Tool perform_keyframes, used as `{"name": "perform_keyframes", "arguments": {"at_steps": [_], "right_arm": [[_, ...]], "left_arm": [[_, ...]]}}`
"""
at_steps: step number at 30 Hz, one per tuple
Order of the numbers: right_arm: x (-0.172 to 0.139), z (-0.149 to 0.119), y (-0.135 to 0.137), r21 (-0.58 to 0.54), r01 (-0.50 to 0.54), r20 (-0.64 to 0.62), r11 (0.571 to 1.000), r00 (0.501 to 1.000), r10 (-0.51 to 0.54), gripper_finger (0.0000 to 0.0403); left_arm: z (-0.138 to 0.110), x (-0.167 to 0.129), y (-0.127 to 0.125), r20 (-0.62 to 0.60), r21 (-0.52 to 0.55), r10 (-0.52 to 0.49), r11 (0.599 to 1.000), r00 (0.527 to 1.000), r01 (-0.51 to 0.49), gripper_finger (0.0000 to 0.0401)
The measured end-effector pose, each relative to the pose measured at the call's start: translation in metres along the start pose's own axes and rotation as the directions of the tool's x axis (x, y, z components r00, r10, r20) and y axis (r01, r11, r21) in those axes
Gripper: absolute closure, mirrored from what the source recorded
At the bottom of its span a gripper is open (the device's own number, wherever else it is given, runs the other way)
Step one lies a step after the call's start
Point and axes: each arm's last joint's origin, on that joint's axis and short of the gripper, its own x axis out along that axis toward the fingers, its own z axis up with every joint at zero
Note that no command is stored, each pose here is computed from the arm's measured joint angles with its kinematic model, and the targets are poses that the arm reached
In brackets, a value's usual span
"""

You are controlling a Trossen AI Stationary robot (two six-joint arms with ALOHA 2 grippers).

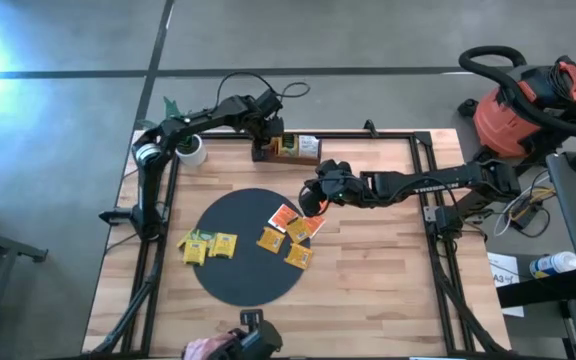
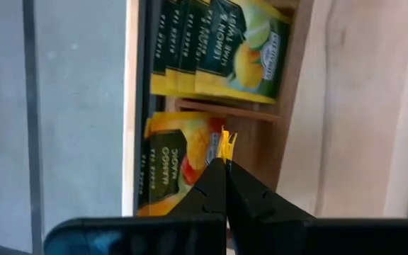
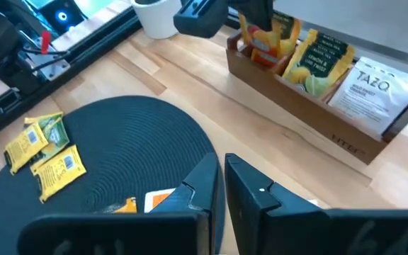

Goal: Pick & Place Tea
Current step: Put the orange tea bag into the left section of the wooden organizer

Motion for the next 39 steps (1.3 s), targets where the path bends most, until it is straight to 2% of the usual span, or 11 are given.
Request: {"name": "perform_keyframes", "arguments": {"at_steps": [12,28,35,39], "right_arm": [[0.000,-0.003,-0.002,0.005,0.018,-0.023,1.000,1.000,-0.018,0.0376],[0.000,-0.004,-0.003,-0.003,0.030,-0.038,1.000,0.999,-0.030,0.0376],[0.000,-0.004,-0.003,-0.003,0.030,-0.037,1.000,0.999,-0.030,0.0376],[0.000,-0.004,-0.003,-0.002,0.030,-0.037,1.000,0.999,-0.030,0.0376]], "left_arm": [[0.001,0.025,-0.001,-0.026,0.005,-0.019,1.000,0.999,0.019,0.0401],[0.002,0.021,0.003,-0.020,0.002,0.039,0.999,0.999,-0.039,0.0399],[0.003,0.021,0.004,-0.023,-0.044,0.059,0.997,0.998,-0.060,0.0353],[0.002,0.020,0.006,-0.077,-0.041,0.138,0.989,0.987,-0.141,0.0321]]}}
